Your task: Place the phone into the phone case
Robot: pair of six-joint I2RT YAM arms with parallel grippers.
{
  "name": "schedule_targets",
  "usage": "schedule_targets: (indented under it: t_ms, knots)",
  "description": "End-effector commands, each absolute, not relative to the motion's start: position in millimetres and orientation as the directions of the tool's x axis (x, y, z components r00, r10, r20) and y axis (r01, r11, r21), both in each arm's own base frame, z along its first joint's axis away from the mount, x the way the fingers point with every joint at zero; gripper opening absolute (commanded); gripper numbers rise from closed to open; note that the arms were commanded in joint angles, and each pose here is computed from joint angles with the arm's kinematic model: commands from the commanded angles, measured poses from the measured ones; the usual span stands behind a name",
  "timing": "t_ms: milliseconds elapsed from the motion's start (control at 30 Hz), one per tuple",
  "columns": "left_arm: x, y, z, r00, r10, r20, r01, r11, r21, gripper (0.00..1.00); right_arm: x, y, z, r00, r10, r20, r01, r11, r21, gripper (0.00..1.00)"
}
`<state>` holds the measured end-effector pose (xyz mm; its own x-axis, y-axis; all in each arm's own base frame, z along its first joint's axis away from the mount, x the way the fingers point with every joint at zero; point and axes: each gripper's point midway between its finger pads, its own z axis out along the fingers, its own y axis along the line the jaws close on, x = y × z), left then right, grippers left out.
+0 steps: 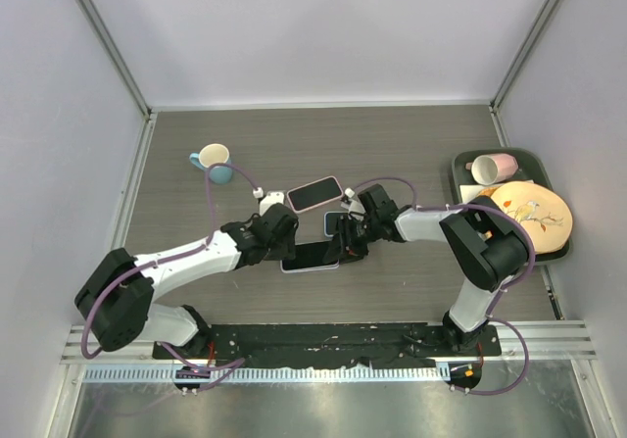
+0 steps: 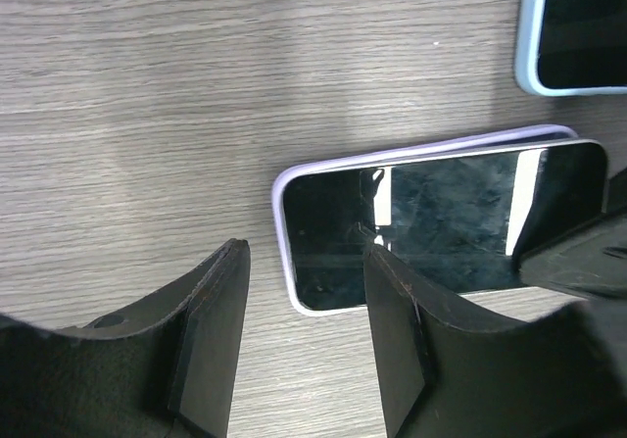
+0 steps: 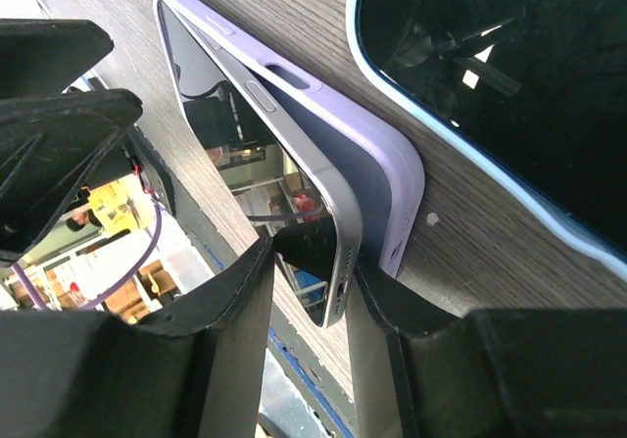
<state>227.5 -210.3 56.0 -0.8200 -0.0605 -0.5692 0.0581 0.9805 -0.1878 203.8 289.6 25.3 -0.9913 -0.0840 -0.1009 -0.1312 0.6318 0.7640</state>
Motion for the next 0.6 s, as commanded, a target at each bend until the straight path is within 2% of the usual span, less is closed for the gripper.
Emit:
schedule_targets:
  t_ms: [0, 233, 567]
  knots:
    - [236, -198, 57, -0.808, -0.082, -0.584, -0.004, 0.991, -0.134, 0.54, 211, 278, 1, -0.981, -0.115, -0.157, -0.191, 0.714, 0.673, 0.4]
    - [237, -216, 40, -0.836, -0.091, -0.541, 0.032, 0.977, -0.213, 0.54, 215, 280, 8, -0.973, -0.14, -0.185, -0.228, 0.721, 0.655, 0.4]
    - [246, -234, 36, -0.85, -0.049, -0.525, 0.078, 0.973, -0.217, 0.52, 218, 282, -5, -0.963, -0.172, -0.208, -0.265, 0.747, 0.61, 0.41]
